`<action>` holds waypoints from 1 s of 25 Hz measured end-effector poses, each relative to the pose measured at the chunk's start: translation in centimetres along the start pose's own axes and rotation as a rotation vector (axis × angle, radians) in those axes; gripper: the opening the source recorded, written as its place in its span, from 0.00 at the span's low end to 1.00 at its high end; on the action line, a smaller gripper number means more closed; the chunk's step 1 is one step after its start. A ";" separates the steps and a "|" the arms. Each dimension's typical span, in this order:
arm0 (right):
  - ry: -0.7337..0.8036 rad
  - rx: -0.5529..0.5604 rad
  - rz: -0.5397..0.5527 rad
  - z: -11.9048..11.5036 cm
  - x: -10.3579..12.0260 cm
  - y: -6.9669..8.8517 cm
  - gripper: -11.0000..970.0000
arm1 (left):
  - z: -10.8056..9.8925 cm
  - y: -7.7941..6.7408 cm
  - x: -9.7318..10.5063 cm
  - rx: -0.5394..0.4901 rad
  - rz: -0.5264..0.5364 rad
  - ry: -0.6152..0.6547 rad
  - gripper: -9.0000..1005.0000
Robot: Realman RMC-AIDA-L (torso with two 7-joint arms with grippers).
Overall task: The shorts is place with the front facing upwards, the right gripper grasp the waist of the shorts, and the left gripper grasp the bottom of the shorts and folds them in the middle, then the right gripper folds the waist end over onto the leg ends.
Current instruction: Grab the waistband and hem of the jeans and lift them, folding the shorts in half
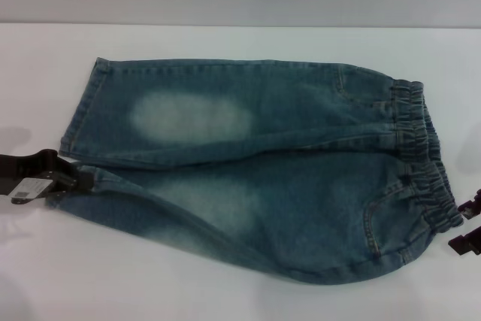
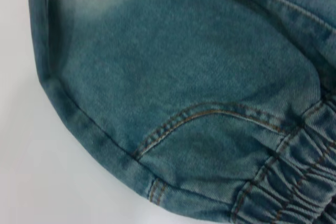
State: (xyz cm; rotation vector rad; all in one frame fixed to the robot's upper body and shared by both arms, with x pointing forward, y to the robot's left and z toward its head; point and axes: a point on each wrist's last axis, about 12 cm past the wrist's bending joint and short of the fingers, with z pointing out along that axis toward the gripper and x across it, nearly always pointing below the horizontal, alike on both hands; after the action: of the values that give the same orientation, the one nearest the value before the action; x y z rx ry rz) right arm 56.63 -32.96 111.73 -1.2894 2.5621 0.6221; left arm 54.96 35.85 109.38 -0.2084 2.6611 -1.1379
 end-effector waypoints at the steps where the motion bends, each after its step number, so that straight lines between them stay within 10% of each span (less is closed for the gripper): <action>1: 0.005 0.000 -0.001 0.0 0.0 0.0 0.81 | 0.0 0.0 0.0 0.000 0.001 0.000 0.08; 25: 0.029 -0.010 -0.017 0.0 -1.1 0.1 0.81 | 0.1 -1.0 -1.2 -0.003 0.035 -0.012 0.09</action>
State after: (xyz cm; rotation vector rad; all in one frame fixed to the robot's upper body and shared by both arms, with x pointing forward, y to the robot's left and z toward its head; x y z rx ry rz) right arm 57.20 -32.15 112.18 -1.3317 2.5708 0.6183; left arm 56.16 35.41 110.21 -0.1681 2.6453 -1.1191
